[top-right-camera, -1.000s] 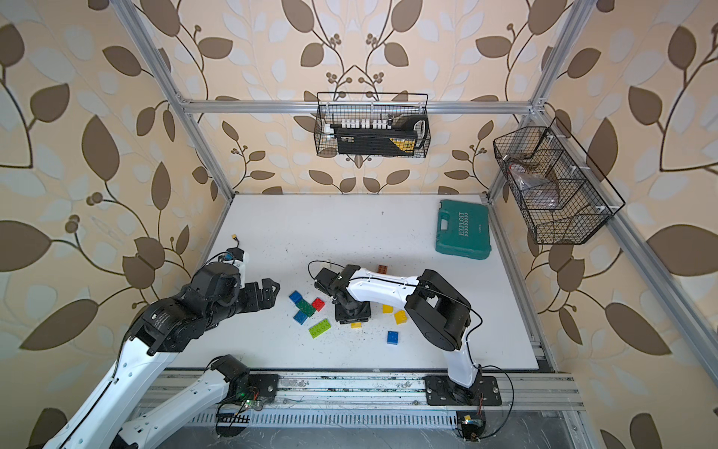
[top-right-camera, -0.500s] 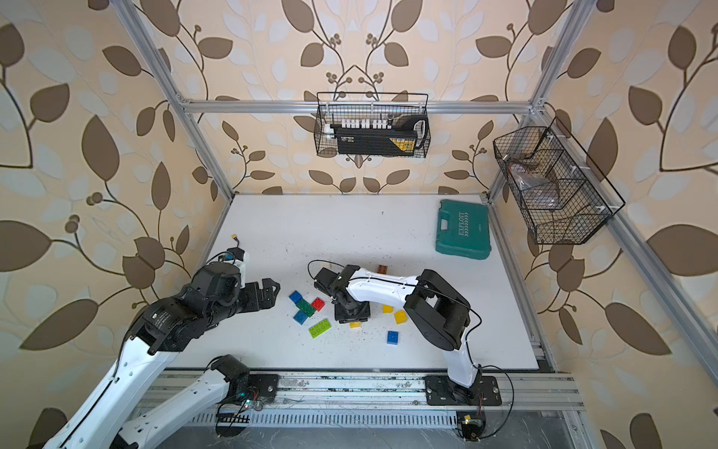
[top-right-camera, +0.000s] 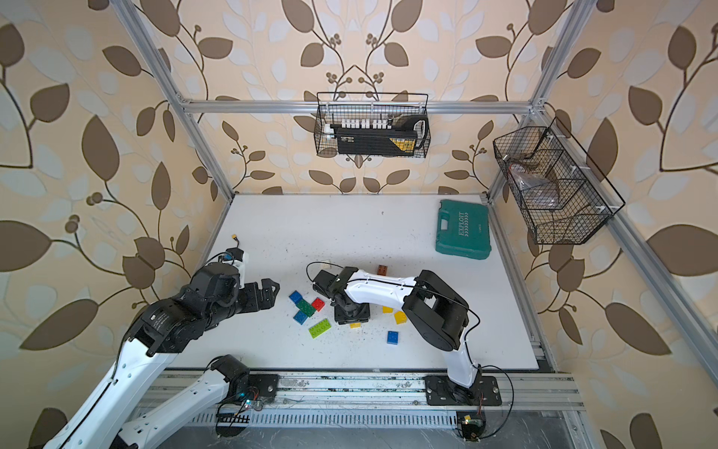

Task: Assemble the number 1 with lego
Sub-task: Pick up the lego brick from the center of the board.

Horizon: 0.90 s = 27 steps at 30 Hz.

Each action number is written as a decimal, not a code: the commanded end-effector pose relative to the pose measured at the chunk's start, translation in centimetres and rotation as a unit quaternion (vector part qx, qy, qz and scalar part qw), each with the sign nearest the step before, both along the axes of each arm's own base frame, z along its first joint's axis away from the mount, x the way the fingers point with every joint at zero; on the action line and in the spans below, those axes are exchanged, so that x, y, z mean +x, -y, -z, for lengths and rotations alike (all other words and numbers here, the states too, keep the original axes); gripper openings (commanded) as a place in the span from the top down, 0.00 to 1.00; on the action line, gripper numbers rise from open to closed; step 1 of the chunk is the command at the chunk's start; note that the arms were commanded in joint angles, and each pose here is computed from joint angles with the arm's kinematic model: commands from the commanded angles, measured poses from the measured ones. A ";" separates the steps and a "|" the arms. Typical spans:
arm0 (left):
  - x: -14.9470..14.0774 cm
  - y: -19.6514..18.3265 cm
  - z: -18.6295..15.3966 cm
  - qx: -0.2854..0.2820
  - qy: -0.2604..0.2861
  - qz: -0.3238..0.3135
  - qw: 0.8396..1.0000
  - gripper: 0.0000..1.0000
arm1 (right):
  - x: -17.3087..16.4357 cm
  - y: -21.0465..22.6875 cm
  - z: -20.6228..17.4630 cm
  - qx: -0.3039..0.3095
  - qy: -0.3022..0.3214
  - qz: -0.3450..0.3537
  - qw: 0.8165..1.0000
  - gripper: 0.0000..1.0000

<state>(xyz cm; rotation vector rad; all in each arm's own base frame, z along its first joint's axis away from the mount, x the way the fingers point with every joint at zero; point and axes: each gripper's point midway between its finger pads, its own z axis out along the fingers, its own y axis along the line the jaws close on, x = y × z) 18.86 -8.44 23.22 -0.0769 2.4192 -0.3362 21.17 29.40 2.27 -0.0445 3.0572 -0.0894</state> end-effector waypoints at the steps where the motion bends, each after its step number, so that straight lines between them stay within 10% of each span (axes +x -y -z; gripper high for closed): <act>1: -0.1 0.4 -0.2 -0.003 0.007 0.014 1.000 0.01 | -1.1 1.1 1.9 -0.032 -0.032 0.007 0.999 0.54; 27: -0.1 0.3 -0.3 -0.004 0.010 0.013 1.000 0.01 | -1.2 1.8 -4.5 -0.005 0.004 0.008 1.000 0.76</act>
